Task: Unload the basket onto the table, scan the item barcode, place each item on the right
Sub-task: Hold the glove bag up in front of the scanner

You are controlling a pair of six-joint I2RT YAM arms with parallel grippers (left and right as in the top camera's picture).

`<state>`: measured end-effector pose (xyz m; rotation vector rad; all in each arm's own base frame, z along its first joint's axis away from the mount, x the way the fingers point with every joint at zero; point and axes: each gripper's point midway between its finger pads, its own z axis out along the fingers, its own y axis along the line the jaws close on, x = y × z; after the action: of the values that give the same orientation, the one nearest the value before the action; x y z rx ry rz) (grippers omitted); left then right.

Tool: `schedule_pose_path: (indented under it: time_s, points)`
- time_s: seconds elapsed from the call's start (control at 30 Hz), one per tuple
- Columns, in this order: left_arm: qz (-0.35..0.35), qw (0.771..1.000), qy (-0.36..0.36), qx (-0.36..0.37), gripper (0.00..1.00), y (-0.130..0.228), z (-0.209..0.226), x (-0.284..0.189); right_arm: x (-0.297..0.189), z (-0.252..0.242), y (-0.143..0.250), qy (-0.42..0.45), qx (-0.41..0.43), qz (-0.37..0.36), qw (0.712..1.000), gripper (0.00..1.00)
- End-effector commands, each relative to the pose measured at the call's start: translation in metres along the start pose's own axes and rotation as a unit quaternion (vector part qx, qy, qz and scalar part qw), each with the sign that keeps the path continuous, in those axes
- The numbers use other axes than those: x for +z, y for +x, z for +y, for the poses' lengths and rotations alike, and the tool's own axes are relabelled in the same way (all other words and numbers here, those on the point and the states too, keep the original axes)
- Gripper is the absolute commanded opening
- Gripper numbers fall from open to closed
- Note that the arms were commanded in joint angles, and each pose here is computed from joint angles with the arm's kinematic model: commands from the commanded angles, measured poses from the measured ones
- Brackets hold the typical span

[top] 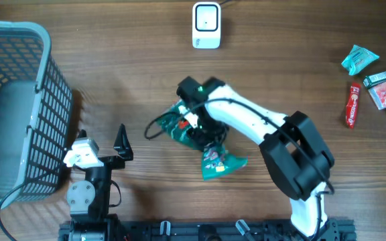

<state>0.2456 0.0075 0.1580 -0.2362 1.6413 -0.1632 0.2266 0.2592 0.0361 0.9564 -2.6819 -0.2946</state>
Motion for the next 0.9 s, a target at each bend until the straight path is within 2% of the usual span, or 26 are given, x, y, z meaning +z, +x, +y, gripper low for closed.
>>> schedule_pose_path:
  time_s: [0.0,0.1,0.23,0.33,0.43,0.47,0.6,0.63,0.73,0.77,0.87]
  points:
    - [0.001,1.0,0.006,0.01,1.0,0.002,-0.002,0.0,-0.095,0.073,-0.012,-0.227,-0.065,-0.068,0.969,0.04]
    - [0.001,1.0,0.006,0.01,1.0,0.002,-0.002,0.0,-0.139,0.079,-0.002,-0.311,-0.004,-0.067,0.948,0.04]
    - [0.001,1.0,0.006,0.01,1.0,0.002,-0.002,0.0,-0.192,0.101,-0.008,-0.484,0.047,-0.081,0.87,0.04]
    - [0.001,1.0,0.006,0.01,1.0,0.002,-0.002,0.0,-0.198,0.099,-0.019,-0.499,0.096,-0.07,0.858,0.04]
    - [0.001,1.0,0.006,0.01,1.0,0.002,-0.002,0.0,-0.205,0.095,-0.049,-0.487,0.018,-0.154,0.859,0.04]
    - [0.001,1.0,0.006,0.01,1.0,0.002,-0.002,0.0,-0.211,0.097,-0.054,-0.496,0.013,-0.162,0.853,0.04]
    - [0.001,1.0,0.006,0.01,1.0,0.002,-0.002,0.0,-0.219,0.095,-0.077,-0.536,0.071,-0.136,0.83,0.04]
    - [0.001,1.0,0.006,0.01,1.0,0.002,-0.002,0.0,-0.216,0.088,-0.091,-0.512,0.05,-0.176,0.84,0.04]
    - [0.001,1.0,0.006,0.01,1.0,0.002,-0.002,0.0,-0.188,0.027,-0.138,-0.279,0.057,-0.321,0.903,0.04]
    - [0.001,1.0,0.006,0.01,1.0,0.002,-0.002,0.0,-0.187,0.006,-0.147,-0.199,0.027,-0.356,0.913,0.04]
    - [0.001,1.0,0.006,0.01,1.0,0.002,-0.002,0.0,-0.191,-0.02,-0.16,-0.078,-0.061,-0.404,0.91,0.05]
